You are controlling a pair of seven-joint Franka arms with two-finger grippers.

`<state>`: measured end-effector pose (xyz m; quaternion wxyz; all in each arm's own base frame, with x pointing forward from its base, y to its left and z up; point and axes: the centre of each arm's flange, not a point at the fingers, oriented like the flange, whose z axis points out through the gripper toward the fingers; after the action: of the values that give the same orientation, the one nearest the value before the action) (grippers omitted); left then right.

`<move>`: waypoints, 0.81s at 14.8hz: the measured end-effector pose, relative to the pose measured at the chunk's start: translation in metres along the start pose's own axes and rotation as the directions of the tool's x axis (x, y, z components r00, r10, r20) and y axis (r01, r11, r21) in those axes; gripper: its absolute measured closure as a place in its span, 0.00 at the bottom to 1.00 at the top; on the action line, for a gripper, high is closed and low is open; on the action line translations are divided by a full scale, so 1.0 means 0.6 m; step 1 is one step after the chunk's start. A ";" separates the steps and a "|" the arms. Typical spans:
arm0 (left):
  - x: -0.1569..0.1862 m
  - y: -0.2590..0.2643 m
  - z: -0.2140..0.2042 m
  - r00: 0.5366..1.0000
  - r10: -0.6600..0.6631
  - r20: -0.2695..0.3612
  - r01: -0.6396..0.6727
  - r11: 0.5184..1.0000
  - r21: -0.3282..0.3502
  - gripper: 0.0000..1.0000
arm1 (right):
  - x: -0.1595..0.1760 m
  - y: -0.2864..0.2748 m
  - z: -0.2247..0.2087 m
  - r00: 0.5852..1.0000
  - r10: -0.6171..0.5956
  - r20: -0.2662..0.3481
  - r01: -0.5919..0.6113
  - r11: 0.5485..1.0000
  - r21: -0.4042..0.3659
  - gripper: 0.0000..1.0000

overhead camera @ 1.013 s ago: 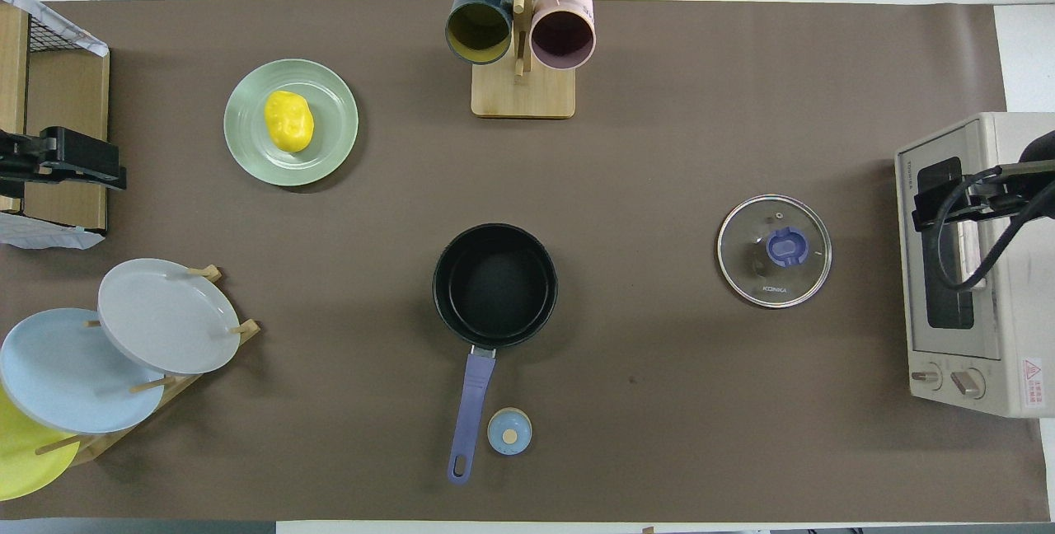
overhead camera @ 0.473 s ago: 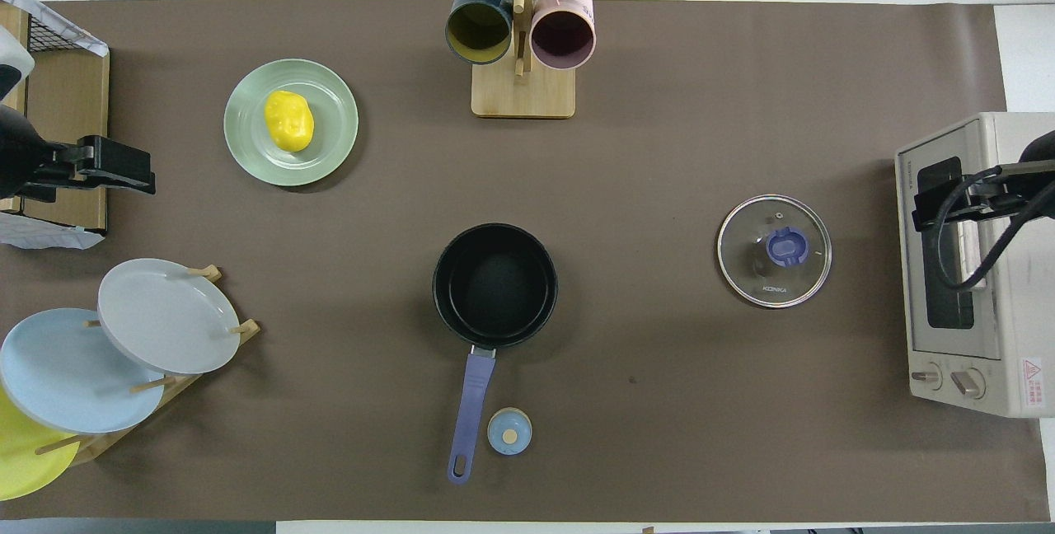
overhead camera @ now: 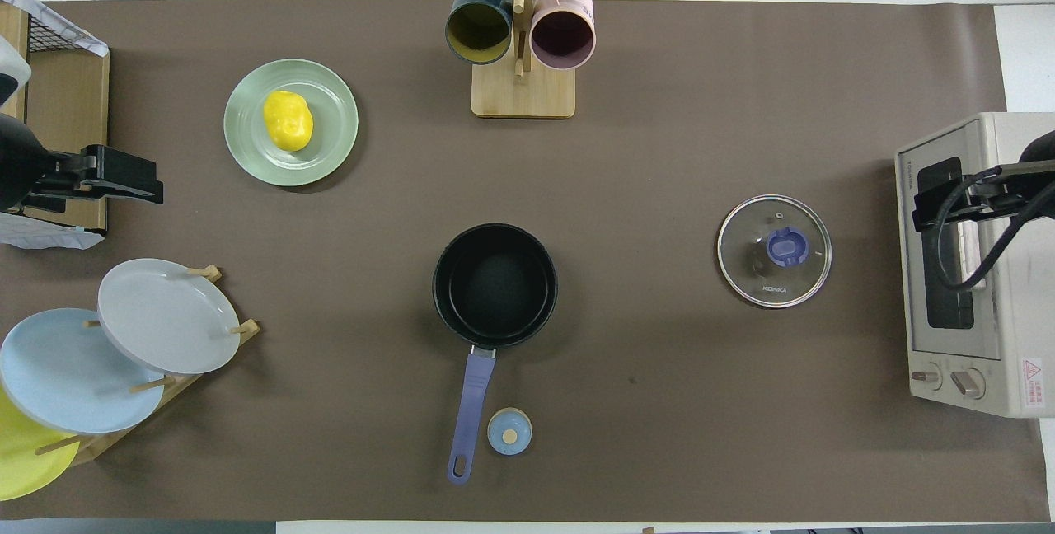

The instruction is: Transfer potato from pot to plate

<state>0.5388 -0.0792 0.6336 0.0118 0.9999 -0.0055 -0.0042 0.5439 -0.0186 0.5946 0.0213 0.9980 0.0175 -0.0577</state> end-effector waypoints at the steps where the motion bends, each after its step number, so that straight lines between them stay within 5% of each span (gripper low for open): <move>1: -0.001 0.003 0.003 1.000 0.003 0.004 -0.003 1.000 0.000 0.00 | 0.000 0.000 0.000 1.000 0.000 0.000 0.000 1.000 0.000 0.00; 12: -0.005 0.012 0.012 0.999 0.015 0.029 -0.015 1.000 0.011 0.00 | 0.000 0.000 0.000 1.000 0.000 0.000 0.000 1.000 0.000 0.00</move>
<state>0.5354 -0.0864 0.6264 0.0060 0.9997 -0.0131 -0.0186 0.5439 -0.0186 0.5946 0.0213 0.9980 0.0175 -0.0578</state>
